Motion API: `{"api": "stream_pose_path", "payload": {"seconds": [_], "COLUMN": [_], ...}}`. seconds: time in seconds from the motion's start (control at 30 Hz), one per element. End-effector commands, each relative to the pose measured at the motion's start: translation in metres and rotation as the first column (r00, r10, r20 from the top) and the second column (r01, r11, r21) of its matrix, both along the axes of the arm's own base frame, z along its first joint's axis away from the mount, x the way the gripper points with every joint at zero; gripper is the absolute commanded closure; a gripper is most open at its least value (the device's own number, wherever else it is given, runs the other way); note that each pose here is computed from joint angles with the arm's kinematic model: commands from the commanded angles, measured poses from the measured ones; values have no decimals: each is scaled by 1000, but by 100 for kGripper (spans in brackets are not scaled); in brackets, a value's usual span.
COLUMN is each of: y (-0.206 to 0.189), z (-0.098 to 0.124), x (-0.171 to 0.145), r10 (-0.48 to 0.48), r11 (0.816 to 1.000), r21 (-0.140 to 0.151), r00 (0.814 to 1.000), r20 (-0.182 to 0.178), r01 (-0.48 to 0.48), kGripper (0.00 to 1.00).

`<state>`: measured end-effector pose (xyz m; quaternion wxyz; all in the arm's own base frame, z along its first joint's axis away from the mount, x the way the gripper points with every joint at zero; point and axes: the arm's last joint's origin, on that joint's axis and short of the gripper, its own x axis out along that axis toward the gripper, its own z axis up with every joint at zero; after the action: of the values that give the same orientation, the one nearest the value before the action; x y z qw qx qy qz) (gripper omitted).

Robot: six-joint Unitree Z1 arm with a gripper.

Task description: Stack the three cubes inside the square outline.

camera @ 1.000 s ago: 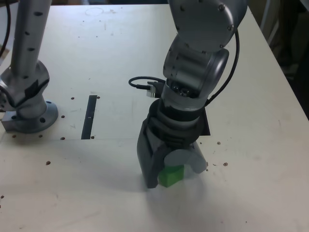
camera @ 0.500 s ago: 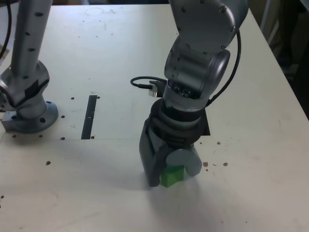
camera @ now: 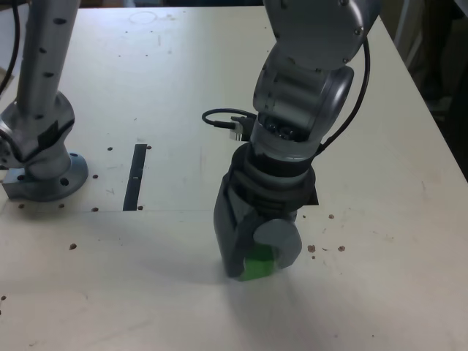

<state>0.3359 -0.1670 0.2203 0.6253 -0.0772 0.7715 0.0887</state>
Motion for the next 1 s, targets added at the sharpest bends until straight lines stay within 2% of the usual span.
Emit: {"api": "stream_pose_path", "payload": {"seconds": [0.0,0.17,0.27,0.37,0.53,0.67,0.8,0.97], "y": [0,2,2,2,5,9,14,36], "z": [0,3,16,36,78,101,112,117], "x": [2,4,5,7,3,-1,-1,4], "r10": [-8,-35,-45,-51,-68,-92,-128,-175], "r11": [1000,999,999,999,998,996,992,984], "r21": [-3,-10,-3,-1,0,4,4,10], "r00": [1000,999,999,999,995,989,982,975], "r20": [-5,-19,-15,7,77,120,136,138], "r01": [8,35,45,51,68,92,129,175], "kGripper": [70,72,75,76,76,76,76,76]}}
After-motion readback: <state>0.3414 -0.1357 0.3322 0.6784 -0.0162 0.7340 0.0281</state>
